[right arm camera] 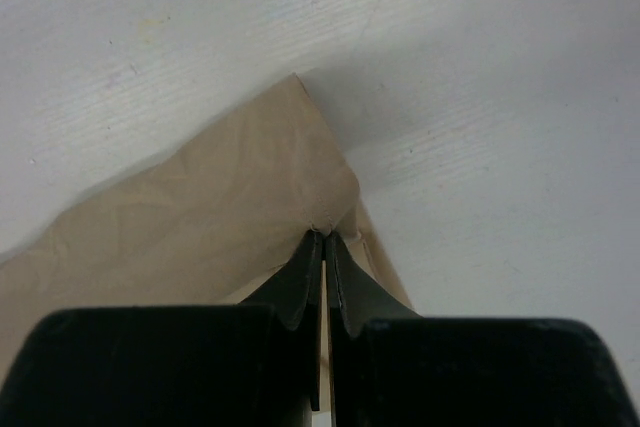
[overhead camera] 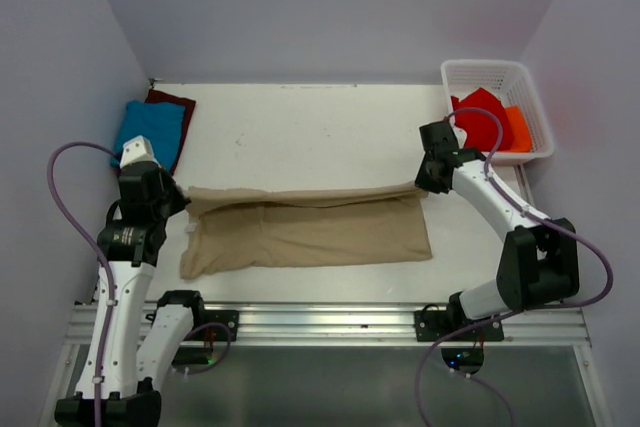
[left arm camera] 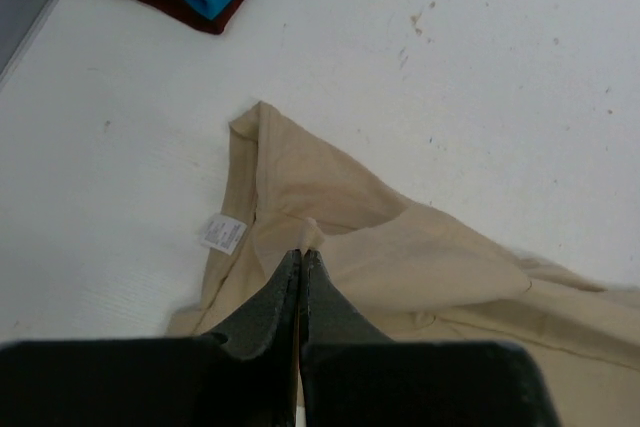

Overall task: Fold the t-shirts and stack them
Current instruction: Fold the tshirt

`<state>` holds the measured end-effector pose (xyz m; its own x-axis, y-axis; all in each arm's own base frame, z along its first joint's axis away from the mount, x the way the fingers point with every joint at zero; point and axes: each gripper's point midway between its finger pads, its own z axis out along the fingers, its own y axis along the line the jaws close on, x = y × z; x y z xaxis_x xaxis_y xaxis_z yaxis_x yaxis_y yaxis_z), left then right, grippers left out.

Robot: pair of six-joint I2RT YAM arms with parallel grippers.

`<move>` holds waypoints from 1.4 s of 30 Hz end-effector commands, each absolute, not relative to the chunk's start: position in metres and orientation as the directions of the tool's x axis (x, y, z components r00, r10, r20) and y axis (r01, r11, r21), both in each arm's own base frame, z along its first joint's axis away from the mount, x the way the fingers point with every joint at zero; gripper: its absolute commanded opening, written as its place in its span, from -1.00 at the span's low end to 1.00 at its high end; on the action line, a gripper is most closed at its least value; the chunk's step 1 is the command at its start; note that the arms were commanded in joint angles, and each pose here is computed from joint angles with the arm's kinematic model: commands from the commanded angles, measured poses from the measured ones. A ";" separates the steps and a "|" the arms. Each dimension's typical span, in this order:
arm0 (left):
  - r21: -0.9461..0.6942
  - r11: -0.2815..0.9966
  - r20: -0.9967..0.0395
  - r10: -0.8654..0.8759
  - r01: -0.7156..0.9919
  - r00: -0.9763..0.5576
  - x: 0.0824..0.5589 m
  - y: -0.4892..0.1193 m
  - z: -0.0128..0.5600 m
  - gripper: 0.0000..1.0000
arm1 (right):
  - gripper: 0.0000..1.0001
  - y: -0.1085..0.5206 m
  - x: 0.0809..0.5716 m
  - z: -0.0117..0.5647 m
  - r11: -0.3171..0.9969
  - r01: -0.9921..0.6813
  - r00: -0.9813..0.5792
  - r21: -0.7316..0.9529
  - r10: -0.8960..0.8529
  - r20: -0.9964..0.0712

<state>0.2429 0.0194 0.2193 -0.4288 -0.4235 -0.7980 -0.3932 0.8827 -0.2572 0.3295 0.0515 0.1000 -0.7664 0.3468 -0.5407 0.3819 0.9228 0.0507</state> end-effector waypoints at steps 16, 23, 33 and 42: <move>-0.257 0.860 -0.611 -0.498 -0.441 -0.616 0.203 0.000 0.154 -1.00 | -1.00 0.049 0.274 0.074 0.949 0.313 -0.831 0.043 0.295 -0.471; -0.208 0.847 -0.643 -0.496 -0.490 -0.584 0.200 0.014 0.166 -0.97 | -1.00 0.056 0.259 0.063 0.961 0.267 -0.864 0.064 0.269 -0.426; -0.237 0.843 -0.695 -0.495 -0.483 -0.521 0.236 0.018 0.179 -0.96 | -1.00 0.060 0.282 0.086 0.957 0.279 -0.834 0.080 0.283 -0.473; -0.260 0.870 -0.813 -0.431 -0.420 -0.391 0.343 0.026 0.238 -1.00 | -1.00 0.060 0.385 0.145 0.945 0.324 -0.737 0.049 0.285 -0.613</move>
<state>0.2884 0.0162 0.1771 -0.5595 -0.4774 -0.6775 -0.4666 0.8570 -0.2186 0.3528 0.0649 0.1246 -0.7758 0.2995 -0.5554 0.3083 0.9479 0.0806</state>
